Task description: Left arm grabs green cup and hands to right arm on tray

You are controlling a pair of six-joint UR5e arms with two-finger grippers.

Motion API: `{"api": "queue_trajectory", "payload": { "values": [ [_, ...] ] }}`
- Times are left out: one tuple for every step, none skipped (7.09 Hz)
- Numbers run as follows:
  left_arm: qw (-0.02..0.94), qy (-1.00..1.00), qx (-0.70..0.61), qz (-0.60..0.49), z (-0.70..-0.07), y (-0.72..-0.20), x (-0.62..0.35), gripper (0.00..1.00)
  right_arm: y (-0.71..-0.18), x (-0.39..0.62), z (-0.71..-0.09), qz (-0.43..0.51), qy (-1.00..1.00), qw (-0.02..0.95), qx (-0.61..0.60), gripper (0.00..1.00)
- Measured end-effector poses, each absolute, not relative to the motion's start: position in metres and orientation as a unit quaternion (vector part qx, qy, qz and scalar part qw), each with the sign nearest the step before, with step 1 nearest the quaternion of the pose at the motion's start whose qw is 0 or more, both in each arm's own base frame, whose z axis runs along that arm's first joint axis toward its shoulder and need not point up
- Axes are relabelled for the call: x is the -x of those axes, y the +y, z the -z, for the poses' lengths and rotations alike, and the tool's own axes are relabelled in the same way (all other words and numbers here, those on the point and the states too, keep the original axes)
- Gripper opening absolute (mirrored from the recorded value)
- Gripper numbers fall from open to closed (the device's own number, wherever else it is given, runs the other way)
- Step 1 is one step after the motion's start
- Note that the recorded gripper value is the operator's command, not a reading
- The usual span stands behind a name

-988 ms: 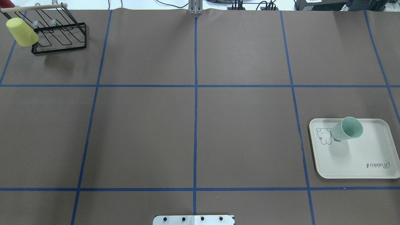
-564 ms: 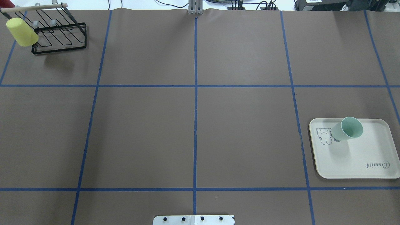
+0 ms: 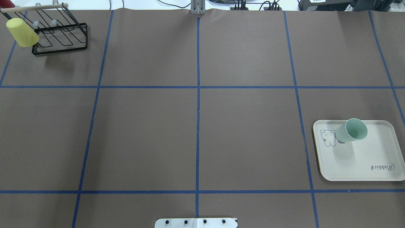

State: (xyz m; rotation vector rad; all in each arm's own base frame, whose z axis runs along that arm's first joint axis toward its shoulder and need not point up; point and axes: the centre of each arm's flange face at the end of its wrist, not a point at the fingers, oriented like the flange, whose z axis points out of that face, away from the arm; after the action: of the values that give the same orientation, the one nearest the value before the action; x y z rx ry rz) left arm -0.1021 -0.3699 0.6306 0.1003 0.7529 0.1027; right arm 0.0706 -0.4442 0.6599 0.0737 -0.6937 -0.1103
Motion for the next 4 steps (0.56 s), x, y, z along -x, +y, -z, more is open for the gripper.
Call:
{"api": "queue_trajectory", "payload": {
  "values": [
    [0.927, 0.367, -0.049, -0.05, -0.6305, -0.3696, 0.1021, 1.0, -0.4453, -0.0706, -0.6588, 0.054, -0.34, 0.938, -0.037, 1.0],
    [0.927, 0.367, -0.049, -0.05, -0.6305, -0.3693, 0.1022, 1.0, -0.4465, -0.0703, -0.6577, 0.054, -0.34, 0.938, -0.038, 1.0],
    [0.927, 0.367, -0.049, -0.05, -0.6305, -0.3692, 0.1022, 1.0, -0.4476, -0.0701, -0.657, 0.052, -0.34, 0.938, -0.038, 1.0],
    [0.927, 0.367, -0.049, -0.05, -0.6305, -0.3691, 0.1021, 1.0, -0.4488, -0.0695, -0.6562, 0.051, -0.34, 0.938, -0.038, 1.0]
  ]
}}
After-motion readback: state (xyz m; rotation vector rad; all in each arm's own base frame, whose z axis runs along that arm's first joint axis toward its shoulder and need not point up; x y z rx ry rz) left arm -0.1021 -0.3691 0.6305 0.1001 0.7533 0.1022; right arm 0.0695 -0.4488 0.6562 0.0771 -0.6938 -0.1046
